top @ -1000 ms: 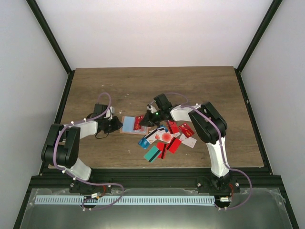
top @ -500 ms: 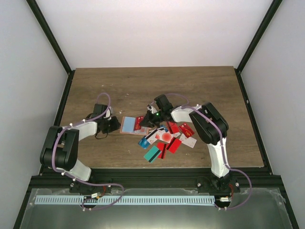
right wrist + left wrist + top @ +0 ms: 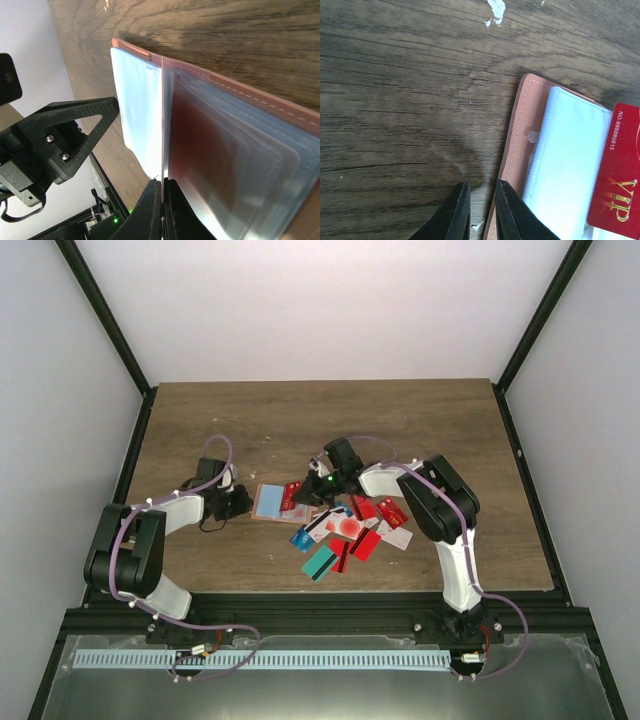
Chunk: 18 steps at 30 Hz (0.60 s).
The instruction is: Put the credit cards into the card holder
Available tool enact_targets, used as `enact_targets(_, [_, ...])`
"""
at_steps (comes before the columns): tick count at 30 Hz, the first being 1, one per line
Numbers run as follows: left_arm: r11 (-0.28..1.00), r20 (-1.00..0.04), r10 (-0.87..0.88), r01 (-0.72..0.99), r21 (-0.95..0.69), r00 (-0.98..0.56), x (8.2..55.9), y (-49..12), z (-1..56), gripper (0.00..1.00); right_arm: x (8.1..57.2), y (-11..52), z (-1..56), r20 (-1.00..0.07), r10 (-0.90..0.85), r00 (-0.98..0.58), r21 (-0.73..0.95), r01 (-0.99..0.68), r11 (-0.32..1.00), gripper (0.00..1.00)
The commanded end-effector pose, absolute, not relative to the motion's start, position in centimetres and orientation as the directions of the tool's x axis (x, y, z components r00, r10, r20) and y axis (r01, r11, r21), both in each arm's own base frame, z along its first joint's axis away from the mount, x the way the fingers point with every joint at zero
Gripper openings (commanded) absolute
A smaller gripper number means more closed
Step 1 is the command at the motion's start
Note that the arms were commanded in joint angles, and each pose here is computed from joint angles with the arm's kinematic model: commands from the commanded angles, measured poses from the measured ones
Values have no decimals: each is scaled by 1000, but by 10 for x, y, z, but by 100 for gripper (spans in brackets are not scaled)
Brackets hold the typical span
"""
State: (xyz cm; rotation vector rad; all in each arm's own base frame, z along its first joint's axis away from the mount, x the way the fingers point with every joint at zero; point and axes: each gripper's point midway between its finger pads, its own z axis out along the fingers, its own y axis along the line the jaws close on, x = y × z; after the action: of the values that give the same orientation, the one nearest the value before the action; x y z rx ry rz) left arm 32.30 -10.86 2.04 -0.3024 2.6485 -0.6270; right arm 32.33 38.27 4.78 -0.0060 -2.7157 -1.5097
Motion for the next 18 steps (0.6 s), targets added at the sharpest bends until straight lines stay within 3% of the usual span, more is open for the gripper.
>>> enact_targets(1, [877,-315,-273,-101,-470,-909,318,-111,15,17,323,386,55,18,-13,-1000,864,9,504,1])
enact_targets(18, [873,-300,-270,-101,-477,-915,315,-113,11,16,315,394,42,41,-29,-999,859,20,512,1])
